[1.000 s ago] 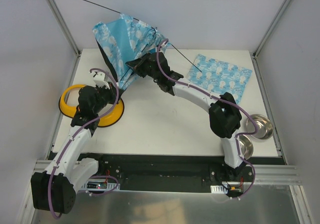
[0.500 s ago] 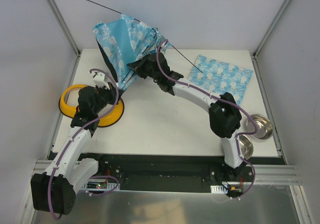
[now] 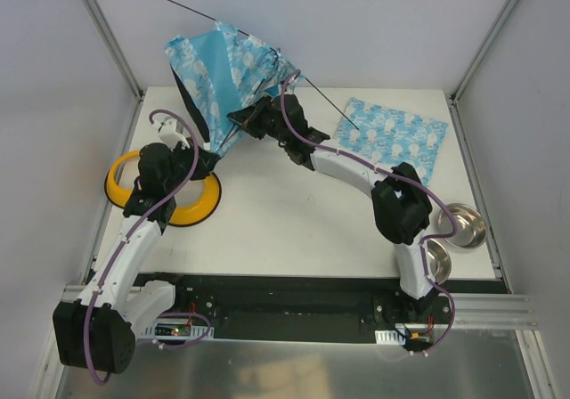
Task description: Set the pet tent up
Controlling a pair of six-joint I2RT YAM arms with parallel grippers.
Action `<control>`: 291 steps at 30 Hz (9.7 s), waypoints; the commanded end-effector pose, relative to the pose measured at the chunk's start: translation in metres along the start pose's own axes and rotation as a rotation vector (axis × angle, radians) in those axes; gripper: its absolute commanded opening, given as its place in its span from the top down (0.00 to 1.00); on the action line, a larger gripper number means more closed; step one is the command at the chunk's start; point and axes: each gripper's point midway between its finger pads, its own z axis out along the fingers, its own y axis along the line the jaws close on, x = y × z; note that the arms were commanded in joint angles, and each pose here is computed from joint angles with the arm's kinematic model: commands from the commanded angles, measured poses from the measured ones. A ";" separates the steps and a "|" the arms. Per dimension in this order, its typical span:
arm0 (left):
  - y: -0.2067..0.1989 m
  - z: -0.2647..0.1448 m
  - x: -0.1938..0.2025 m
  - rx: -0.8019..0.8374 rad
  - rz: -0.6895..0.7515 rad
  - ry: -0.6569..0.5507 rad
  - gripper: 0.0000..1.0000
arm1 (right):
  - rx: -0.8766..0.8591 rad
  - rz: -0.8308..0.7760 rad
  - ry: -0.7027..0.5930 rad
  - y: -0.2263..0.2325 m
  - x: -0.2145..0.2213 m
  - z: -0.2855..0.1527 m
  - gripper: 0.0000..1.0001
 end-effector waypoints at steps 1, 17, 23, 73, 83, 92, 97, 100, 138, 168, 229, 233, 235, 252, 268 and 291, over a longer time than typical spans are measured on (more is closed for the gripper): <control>0.003 -0.005 0.000 -0.066 -0.131 0.019 1.00 | 0.038 -0.056 -0.241 -0.013 -0.069 0.002 1.00; 0.006 -0.002 -0.010 -0.116 -0.210 -0.001 1.00 | 0.002 -0.147 -0.095 0.011 0.010 0.003 1.00; 0.014 0.000 -0.011 -0.159 -0.239 -0.017 1.00 | -0.016 -0.204 -0.002 0.013 0.039 -0.008 1.00; 0.029 0.008 -0.011 -0.209 -0.188 -0.020 1.00 | -0.136 -0.199 0.182 0.033 0.086 -0.066 1.00; 0.018 0.000 -0.010 -0.141 -0.080 -0.008 1.00 | -0.195 -0.096 -0.040 0.057 -0.007 -0.058 1.00; 0.008 0.005 0.004 -0.005 0.015 -0.023 1.00 | -0.277 0.084 -0.168 0.066 -0.069 -0.050 1.00; 0.008 0.006 0.014 0.023 0.057 -0.005 1.00 | -0.286 0.098 -0.197 0.070 -0.077 -0.044 1.00; 0.009 0.005 0.015 0.027 0.070 -0.017 1.00 | -0.265 0.081 -0.272 0.062 -0.089 -0.041 1.00; 0.022 0.001 0.012 -0.049 0.075 -0.047 1.00 | 0.084 0.007 -0.496 -0.017 -0.122 -0.026 1.00; 0.025 -0.001 0.007 -0.075 0.074 -0.059 1.00 | 0.280 0.161 -0.578 -0.053 -0.135 -0.047 1.00; 0.018 0.002 0.006 -0.045 0.049 -0.046 1.00 | 0.282 0.102 -0.407 -0.054 -0.099 -0.033 1.00; 0.018 0.003 0.005 -0.045 0.048 -0.046 1.00 | 0.279 0.098 -0.382 -0.055 -0.092 -0.033 1.00; 0.018 0.003 0.007 -0.046 0.047 -0.042 1.00 | 0.262 0.103 -0.363 -0.052 -0.087 -0.033 1.00; 0.015 0.003 0.005 -0.033 0.043 -0.044 1.00 | 0.270 0.045 -0.279 -0.054 -0.056 -0.023 1.00; 0.013 0.005 0.007 -0.017 0.035 -0.035 1.00 | 0.088 -0.008 -0.207 -0.017 -0.034 -0.009 1.00; 0.006 0.008 0.013 0.030 0.036 0.002 1.00 | 0.046 -0.144 -0.097 -0.016 0.012 -0.006 1.00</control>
